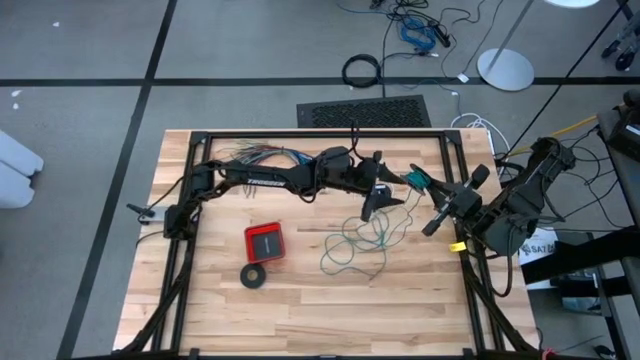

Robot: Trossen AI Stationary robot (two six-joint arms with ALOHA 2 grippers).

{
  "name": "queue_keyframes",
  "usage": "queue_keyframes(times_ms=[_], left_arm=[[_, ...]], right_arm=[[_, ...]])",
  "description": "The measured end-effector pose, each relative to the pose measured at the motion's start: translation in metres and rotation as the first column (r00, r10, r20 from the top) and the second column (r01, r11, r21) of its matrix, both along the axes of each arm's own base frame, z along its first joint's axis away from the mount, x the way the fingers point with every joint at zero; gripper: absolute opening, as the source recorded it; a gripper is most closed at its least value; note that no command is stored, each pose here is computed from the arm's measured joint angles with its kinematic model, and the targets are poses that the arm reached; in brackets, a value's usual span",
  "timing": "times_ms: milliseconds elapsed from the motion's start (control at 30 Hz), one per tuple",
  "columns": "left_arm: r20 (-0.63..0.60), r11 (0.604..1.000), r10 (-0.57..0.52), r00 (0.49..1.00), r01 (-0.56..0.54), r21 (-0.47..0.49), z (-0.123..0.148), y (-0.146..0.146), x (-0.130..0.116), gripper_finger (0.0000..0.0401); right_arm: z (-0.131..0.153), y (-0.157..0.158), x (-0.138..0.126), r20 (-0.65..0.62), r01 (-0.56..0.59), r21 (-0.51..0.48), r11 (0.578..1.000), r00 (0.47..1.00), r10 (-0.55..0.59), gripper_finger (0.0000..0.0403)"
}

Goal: Coil cords
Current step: Coil the green wire onto the spool

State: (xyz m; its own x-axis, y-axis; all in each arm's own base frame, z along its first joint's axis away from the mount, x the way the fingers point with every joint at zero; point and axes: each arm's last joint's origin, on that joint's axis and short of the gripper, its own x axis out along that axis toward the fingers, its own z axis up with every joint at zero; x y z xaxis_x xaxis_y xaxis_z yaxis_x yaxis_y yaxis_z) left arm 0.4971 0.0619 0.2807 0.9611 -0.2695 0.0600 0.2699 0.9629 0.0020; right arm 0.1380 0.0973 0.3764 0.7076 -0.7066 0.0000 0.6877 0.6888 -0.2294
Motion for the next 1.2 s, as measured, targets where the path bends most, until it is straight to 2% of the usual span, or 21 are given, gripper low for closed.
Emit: queue_keyframes(times_ms=[100, 233, 433, 667, 767, 1000, 1200], left_arm=[[-0.026, 0.998, -0.014, 1.0, 0.012, -0.068, -0.002, -0.005, 0.001, 0.0262], [0.007, 0.993, 0.004, 1.0, -0.003, -0.115, 0.001, -0.013, 0.003, 0.0262], [0.078, 0.995, 0.034, 0.996, -0.027, -0.093, 0.007, -0.031, 0.004, 0.0262], [0.056, 0.996, 0.014, 0.998, -0.008, -0.094, 0.004, -0.042, 0.005, 0.0262], [0.046, 0.995, 0.086, 0.995, -0.083, -0.054, 0.002, -0.046, 0.006, 0.0262], [0.067, 0.993, 0.12, 0.991, -0.121, 0.008, 0.002, -0.057, 0.007, 0.0262], [0.054, 0.984, 0.18, 0.982, -0.18, 0.003, -0.008, -0.054, 0.011, 0.0262]], right_arm=[[0.0, 0.0, 0.0, -0.005, 0.0, -0.005, 1.0, 1.0, 0.0, 0.0], [-0.001, 0.0, 0.0, -0.011, 0.0, -0.011, 1.0, 1.0, 0.0, 0.0], [-0.001, 0.0, 0.0, -0.008, 0.0, -0.008, 1.0, 1.0, 0.0, 0.0], [-0.001, 0.0, 0.0, 0.002, 0.0, 0.002, 1.0, 1.0, 0.0, 0.0], [-0.001, 0.0, 0.0, 0.007, -0.001, 0.007, 1.0, 1.0, 0.001, 0.0], [-0.001, -0.001, 0.001, 0.013, 0.005, 0.013, 1.0, 1.0, -0.006, 0.0], [0.0, -0.005, 0.003, 0.033, 0.027, 0.037, 0.999, 0.999, -0.028, 0.0]])
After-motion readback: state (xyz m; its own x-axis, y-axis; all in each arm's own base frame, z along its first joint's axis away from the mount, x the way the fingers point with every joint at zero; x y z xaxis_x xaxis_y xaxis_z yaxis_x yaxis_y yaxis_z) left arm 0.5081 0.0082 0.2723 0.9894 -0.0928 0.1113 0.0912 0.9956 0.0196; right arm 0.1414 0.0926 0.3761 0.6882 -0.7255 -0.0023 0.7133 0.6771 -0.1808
